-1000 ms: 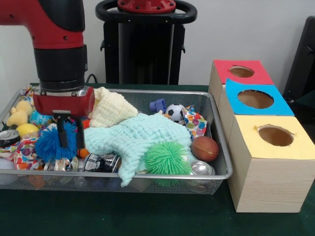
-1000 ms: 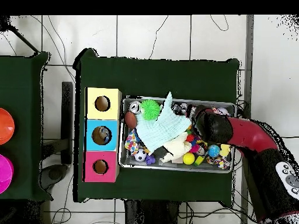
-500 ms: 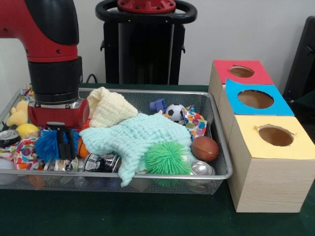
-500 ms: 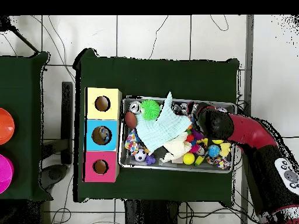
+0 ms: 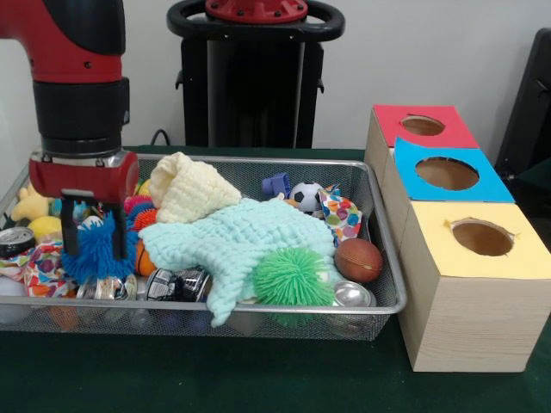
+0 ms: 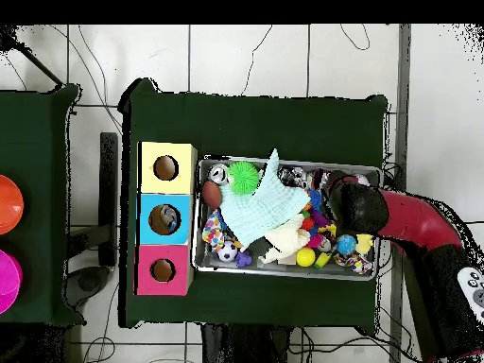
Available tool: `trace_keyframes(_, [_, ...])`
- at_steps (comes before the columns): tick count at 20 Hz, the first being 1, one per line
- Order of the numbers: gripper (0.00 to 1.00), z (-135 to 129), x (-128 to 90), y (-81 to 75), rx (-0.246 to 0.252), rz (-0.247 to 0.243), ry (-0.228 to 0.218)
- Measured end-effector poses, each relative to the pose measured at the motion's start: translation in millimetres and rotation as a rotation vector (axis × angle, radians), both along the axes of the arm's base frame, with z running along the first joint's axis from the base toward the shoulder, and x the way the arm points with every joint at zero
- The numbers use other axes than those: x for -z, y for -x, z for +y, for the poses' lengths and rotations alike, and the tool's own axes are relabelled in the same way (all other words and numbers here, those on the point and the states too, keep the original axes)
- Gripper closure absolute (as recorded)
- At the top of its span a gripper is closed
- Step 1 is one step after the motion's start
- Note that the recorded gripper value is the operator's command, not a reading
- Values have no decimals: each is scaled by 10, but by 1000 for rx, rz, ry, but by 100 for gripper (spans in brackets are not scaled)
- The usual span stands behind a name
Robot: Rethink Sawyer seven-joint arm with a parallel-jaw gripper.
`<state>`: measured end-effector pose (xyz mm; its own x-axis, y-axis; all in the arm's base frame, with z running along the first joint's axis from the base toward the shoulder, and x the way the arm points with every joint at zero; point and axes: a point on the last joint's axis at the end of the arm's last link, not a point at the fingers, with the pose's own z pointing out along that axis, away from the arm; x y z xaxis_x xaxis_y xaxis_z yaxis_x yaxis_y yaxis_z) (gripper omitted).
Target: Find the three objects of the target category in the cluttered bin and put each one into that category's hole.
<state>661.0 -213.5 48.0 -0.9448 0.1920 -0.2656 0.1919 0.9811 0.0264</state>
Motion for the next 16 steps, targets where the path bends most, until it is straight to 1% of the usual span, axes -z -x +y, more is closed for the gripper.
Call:
trace_keyframes(2, [0,-29,-38,66,2,8,10])
trace_keyframes(3, [0,-64,-82,165,5,22,22])
trace_keyframes(7, [0,-107,-131,303,12,39,31])
trace_keyframes(14, [0,-245,-124,580,42,73,22])
trace_keyframes(16, [0,-275,-107,632,49,78,17])
